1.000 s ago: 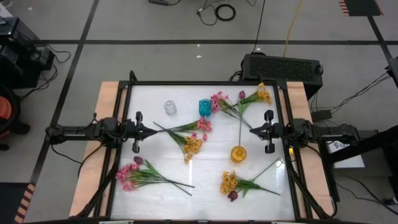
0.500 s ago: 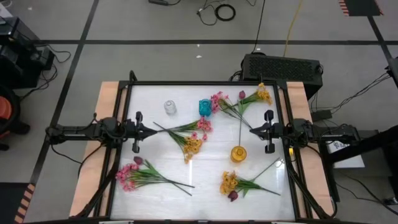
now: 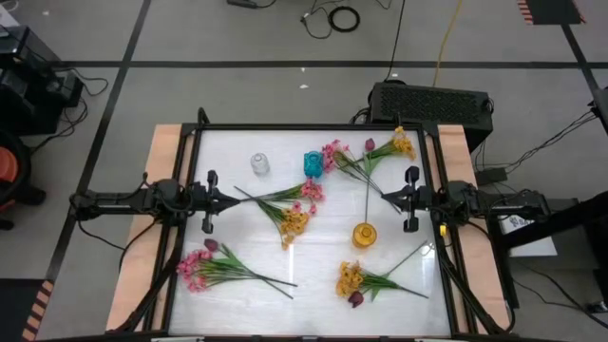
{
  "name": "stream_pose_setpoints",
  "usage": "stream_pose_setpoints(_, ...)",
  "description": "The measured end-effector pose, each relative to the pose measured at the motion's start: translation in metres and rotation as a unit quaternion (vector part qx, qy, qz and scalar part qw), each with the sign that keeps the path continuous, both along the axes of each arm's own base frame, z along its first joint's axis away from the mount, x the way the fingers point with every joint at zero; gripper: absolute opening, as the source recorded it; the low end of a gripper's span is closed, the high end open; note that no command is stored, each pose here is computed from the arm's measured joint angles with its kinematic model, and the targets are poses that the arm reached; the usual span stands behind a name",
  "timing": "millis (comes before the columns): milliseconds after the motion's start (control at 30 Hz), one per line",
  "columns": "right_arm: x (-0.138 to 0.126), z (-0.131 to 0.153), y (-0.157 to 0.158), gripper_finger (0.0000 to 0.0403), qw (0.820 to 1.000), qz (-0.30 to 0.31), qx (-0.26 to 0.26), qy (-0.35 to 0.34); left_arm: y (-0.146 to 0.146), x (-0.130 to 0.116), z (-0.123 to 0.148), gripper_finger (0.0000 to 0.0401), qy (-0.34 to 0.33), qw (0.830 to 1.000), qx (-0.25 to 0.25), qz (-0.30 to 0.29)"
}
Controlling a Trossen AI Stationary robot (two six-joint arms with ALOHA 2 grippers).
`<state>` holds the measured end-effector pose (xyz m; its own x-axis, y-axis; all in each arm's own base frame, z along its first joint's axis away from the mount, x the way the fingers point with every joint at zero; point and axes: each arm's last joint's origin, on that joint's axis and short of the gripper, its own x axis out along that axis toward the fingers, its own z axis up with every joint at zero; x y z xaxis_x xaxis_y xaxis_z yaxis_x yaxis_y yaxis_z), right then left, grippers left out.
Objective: Sort flowers into vase by color
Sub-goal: Put the top pink flowers into the transparent vase
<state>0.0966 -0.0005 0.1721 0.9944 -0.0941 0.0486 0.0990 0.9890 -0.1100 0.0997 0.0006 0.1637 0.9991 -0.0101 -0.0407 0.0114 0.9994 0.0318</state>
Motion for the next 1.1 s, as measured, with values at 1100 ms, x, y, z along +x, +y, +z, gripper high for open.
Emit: stream_pose_setpoints(1100, 0.0005, 0.0039, -0.0023, 0.0000, 0.991, -0.032, 0.125, -0.037, 0.0010, 0.0002, 0.0019, 0.0018, -0.012, 0.999, 0.043, 0.016)
